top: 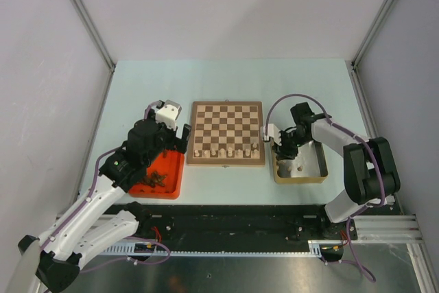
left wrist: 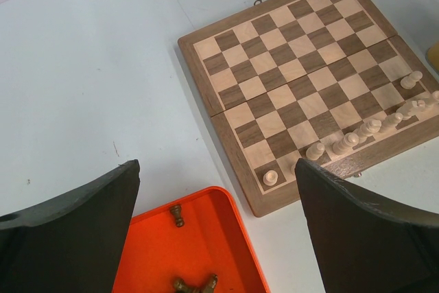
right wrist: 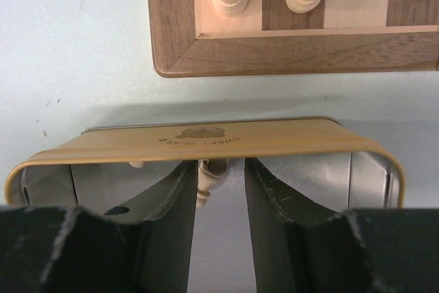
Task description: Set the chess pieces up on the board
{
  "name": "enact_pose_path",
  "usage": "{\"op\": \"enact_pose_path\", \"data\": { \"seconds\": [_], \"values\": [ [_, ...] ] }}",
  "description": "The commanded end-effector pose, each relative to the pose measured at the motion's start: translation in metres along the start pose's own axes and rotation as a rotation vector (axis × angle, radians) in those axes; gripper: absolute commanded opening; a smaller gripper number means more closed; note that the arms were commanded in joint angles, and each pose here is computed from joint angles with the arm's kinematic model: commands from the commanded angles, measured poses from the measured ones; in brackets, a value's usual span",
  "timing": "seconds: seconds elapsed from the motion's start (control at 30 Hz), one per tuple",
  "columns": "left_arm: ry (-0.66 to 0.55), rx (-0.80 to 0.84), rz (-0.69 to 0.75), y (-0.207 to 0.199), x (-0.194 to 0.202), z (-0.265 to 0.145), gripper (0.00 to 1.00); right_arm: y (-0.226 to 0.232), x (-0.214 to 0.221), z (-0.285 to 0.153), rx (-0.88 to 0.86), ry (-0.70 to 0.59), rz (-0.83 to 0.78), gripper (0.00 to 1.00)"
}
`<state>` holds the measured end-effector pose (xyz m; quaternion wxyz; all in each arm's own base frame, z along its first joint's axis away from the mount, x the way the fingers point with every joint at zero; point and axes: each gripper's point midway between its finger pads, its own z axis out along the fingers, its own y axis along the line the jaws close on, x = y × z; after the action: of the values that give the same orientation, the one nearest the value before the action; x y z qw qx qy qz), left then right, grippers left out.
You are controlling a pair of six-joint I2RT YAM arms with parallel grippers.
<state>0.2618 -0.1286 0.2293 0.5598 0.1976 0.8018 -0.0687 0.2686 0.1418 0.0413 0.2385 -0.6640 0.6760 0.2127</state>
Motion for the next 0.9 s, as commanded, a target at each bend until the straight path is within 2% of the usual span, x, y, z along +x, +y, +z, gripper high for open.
{"op": "enact_pose_path", "data": {
  "seconds": [0.0, 0.07, 0.17, 0.2, 0.23, 0.4, 0.73, 0.87],
  "values": [
    [-0.047, -0.001, 0.03, 0.003, -0.01, -0.002, 1.0, 0.001, -0.001, 0.005, -0.011, 0.009, -0.006, 0.37],
    [-0.045, -0.001, 0.03, 0.003, -0.01, -0.001, 1.0, 0.003, -0.001, 0.005, -0.014, 0.011, -0.008, 0.34],
    [-0.044, 0.004, 0.031, 0.002, -0.01, -0.001, 1.0, 0.004, -0.003, 0.004, -0.013, 0.008, -0.008, 0.24],
    [-0.042, 0.004, 0.031, 0.002, -0.009, -0.001, 1.0, 0.005, -0.003, 0.003, -0.015, 0.011, -0.007, 0.16],
    [-0.039, 0.004, 0.032, 0.002, -0.008, 0.0, 1.0, 0.004, -0.004, 0.001, -0.006, 0.009, -0.01, 0.13],
    [-0.045, 0.004, 0.03, 0.002, -0.01, -0.001, 1.0, 0.0, -0.005, -0.013, 0.034, 0.007, 0.012, 0.02],
    [-0.044, 0.004, 0.031, 0.002, -0.01, -0.001, 1.0, -0.019, -0.02, -0.073, 0.219, -0.042, 0.099, 0.0],
    [-0.045, -0.002, 0.03, 0.003, -0.01, -0.001, 1.0, -0.03, -0.056, -0.086, 0.265, -0.121, 0.156, 0.0]
  ]
}}
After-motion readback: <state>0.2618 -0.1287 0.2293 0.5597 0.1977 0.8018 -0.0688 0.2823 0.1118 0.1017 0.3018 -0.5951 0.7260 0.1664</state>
